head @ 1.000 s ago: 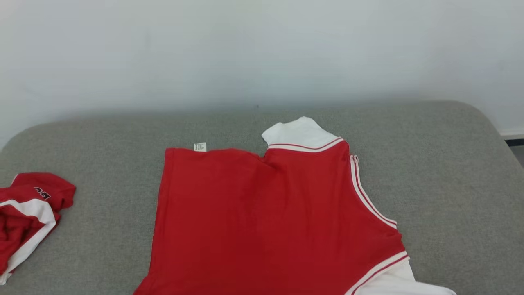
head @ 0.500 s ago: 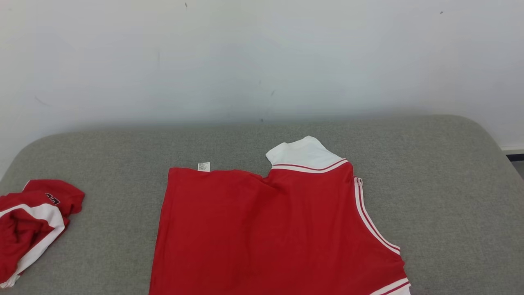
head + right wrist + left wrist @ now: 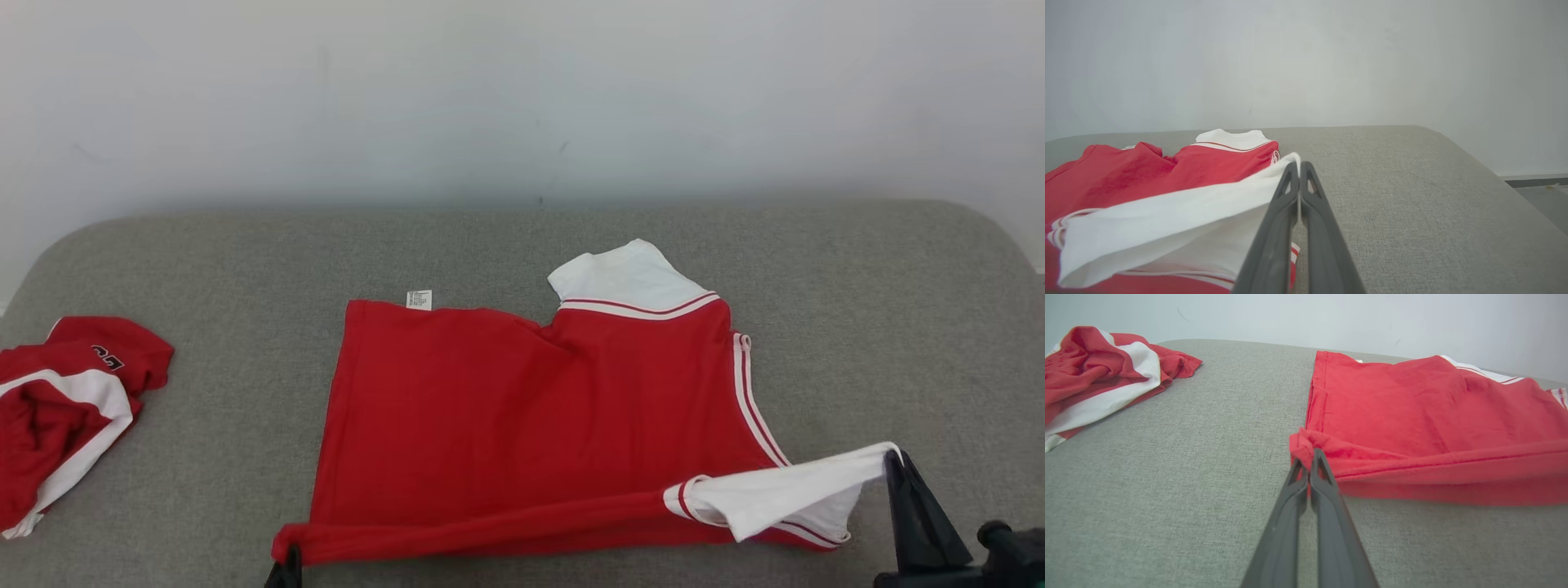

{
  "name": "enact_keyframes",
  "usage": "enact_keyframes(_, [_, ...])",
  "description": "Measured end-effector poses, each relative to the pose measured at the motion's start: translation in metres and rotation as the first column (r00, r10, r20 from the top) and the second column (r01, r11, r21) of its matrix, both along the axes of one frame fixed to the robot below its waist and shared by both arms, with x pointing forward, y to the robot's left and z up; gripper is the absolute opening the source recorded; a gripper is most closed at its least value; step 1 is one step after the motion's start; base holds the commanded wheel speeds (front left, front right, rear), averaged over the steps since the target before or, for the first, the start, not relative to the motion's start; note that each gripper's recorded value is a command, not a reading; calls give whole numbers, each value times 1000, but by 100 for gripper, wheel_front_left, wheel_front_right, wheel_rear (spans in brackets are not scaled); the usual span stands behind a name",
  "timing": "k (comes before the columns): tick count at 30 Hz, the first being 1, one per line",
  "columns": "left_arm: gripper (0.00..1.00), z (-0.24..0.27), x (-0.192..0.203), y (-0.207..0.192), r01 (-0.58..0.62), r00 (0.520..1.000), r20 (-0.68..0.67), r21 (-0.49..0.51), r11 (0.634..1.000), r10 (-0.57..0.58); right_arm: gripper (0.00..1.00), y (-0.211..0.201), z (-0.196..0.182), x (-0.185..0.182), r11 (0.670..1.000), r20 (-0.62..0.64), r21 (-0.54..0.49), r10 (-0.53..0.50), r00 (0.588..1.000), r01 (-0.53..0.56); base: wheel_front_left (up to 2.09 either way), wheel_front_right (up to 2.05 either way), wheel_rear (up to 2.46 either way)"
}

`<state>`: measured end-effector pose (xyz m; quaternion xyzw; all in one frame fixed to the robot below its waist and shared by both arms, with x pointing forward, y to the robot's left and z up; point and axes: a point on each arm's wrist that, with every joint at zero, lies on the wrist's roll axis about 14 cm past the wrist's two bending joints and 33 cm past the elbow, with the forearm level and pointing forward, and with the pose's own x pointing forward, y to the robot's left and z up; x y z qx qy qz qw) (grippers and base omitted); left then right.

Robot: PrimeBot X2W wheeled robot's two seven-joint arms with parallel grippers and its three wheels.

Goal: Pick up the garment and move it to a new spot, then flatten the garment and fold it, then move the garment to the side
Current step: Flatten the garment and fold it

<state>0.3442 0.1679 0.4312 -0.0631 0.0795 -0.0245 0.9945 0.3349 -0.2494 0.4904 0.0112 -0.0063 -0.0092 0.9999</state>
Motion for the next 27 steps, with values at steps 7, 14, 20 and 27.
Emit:
enact_keyframes(7, [0, 6, 24, -5, 18, 1000, 21, 26, 1000, -19, 0, 2, 6, 35, 1000, 12, -18, 23, 1000, -23, 0, 0, 0])
enact_keyframes(14, [0, 0, 49, -7, 19, 1000, 7, 34, 999, -20, 0, 0, -11, 68, 999, -43, -43, 29, 999, -31, 0, 0, 0])
enact_keyframes(20, [0, -14, 59, -10, 25, 999, -31, 36, 999, -24, 0, -1, -29, 85, 999, -87, -29, 18, 996, -20, 0, 0, 0])
enact_keyframes(27, [0, -20, 69, -9, 20, 999, -42, 38, 999, -19, 0, 4, -54, 91, 1000, -146, -2, 11, 989, -11, 0, 0, 0])
